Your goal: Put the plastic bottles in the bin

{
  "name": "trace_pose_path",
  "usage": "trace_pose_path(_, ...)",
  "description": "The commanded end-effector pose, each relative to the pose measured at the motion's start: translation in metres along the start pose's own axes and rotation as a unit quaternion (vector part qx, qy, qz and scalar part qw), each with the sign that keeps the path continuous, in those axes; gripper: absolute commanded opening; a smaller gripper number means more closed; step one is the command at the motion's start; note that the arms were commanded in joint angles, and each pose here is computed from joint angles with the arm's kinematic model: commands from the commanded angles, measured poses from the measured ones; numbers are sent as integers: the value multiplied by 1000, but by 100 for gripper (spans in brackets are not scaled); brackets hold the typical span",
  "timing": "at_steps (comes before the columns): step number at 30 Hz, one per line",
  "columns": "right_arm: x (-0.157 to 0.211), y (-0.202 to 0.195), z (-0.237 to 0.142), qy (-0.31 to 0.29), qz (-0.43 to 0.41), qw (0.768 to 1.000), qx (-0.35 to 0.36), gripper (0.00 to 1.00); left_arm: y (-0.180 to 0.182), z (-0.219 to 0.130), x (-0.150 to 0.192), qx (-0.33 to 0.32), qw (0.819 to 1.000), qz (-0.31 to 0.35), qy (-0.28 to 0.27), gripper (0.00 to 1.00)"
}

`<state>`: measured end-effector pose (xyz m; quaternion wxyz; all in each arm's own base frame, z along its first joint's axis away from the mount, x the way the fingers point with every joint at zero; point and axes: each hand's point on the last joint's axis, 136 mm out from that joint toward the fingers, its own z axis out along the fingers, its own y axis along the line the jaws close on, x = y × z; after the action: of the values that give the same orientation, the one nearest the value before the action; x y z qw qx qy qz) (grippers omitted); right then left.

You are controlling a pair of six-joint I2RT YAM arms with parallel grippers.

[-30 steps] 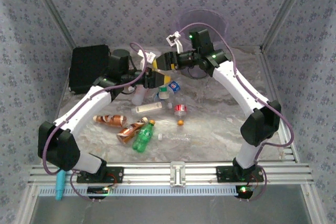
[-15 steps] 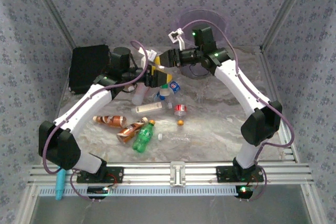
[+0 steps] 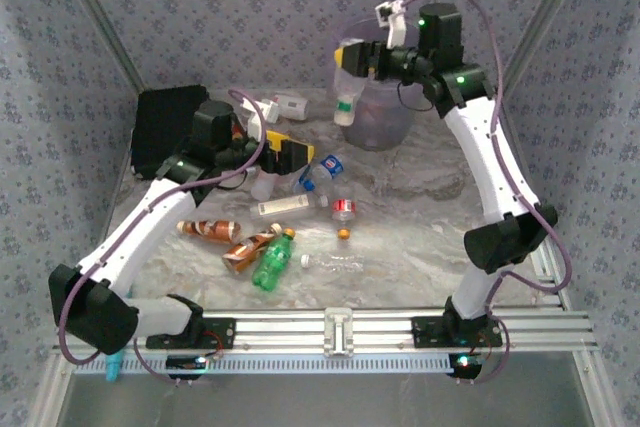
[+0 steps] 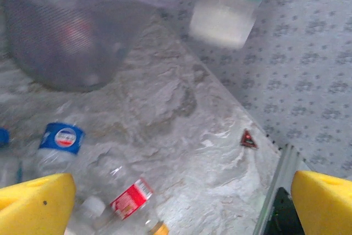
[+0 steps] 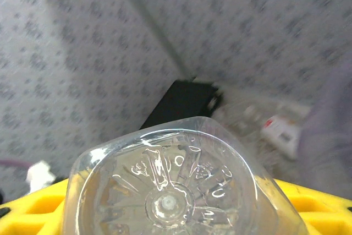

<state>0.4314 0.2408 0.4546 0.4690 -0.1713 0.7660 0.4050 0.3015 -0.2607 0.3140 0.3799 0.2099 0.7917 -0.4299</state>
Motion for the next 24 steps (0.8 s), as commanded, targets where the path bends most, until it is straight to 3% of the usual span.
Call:
trace_pose_path(1, -26, -47, -5, -43, -4, 995, 94, 51, 20, -12, 16, -63, 998, -16, 10, 100)
trace_pose_path(8, -75, -109, -10, -128, 21, 980, 153, 50, 35, -30, 29, -104, 994, -38, -12, 100)
trace_pose_path(14, -93, -156, -4, -148, 55, 973, 171, 50, 59, -59, 34, -173, 983, -64, -17, 100)
trace_pose_path(19, -81, -190, 22, -140, 93, 971, 172, 50, 83, -78, 45, -213, 971, -111, -16, 100)
trace_pose_path(24, -46, -218, 60, -103, 120, 972, 172, 49, 99, -81, 56, -227, 964, -139, -16, 100)
